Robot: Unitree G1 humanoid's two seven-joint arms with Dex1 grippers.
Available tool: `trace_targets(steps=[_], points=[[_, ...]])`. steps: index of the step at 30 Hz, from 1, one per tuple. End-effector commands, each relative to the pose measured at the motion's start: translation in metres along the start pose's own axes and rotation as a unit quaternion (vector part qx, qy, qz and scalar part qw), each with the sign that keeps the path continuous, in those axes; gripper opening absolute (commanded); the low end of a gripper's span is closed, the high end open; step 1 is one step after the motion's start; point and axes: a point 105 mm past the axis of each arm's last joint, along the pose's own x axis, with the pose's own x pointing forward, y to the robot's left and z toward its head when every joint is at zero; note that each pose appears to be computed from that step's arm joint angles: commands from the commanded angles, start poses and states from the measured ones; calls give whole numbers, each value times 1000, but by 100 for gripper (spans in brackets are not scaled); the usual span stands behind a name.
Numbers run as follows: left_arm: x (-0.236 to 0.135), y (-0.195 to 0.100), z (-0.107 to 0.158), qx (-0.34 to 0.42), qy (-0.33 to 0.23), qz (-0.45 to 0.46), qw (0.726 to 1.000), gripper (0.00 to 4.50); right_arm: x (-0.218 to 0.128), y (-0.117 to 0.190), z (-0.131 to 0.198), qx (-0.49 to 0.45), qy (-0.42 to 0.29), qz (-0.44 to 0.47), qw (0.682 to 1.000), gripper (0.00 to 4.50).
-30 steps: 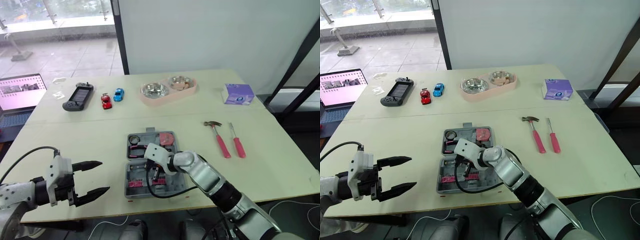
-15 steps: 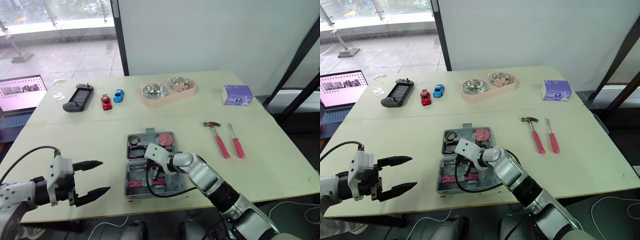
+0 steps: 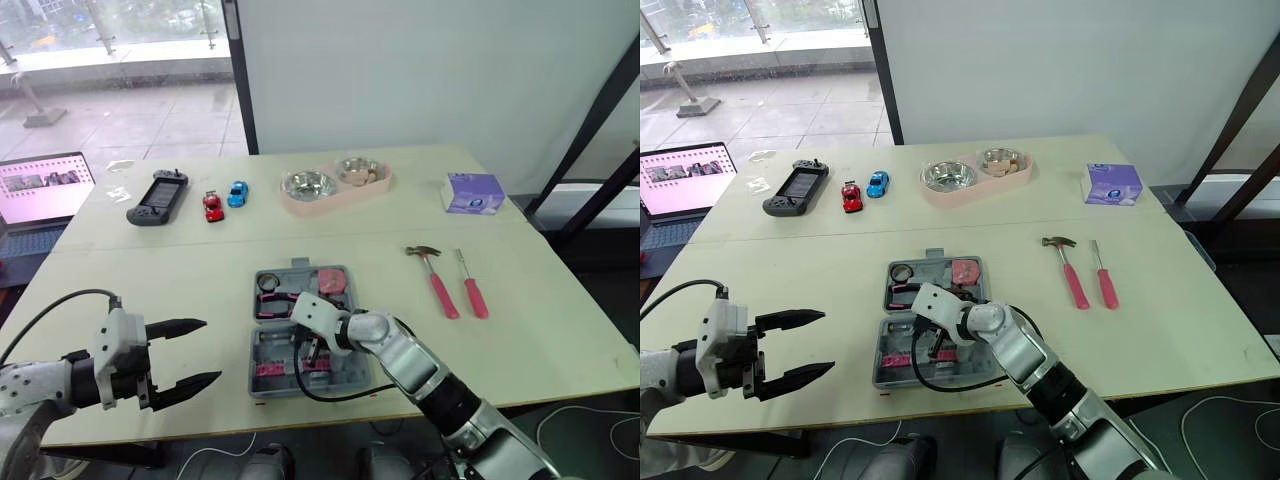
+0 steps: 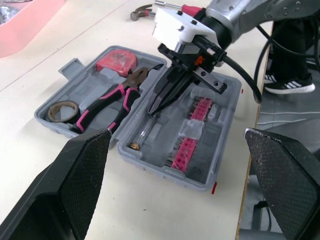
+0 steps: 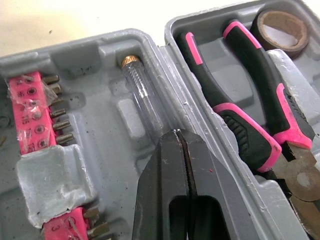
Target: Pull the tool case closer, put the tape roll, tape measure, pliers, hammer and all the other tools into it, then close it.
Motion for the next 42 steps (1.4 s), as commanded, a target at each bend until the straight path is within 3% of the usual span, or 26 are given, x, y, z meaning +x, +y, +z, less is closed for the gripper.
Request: trace_targets(steps=[1, 6, 10, 14, 21, 24, 31, 42], points=[[-5, 3, 10, 16, -7, 6, 1000, 450, -9, -4, 36, -7, -90, -6, 996, 3], [-5, 2, 10, 15, -8, 7, 1000, 450, -44, -24, 90, -35, -202, -39, 978, 3], [-5, 3, 10, 13, -10, 11, 1000, 450, -83, -47, 111, -23, -244, -70, 967, 3], [-11, 5, 9, 6, -6, 23, 1000, 450, -126, -69, 79, 8, -193, -84, 978, 3], [-51, 27, -10, -15, 26, 101, 994, 450, -228, -99, -34, 69, -44, -161, 984, 3], [-80, 33, -31, -24, 62, 138, 988, 450, -260, -93, -73, 93, -10, -183, 979, 88], [-138, 34, -71, -53, 131, 201, 969, 450, -304, -86, -131, 123, 35, -239, 963, 434], [-136, 30, -79, -60, 113, 209, 970, 450, -302, -78, -143, 137, 33, -250, 958, 447]])
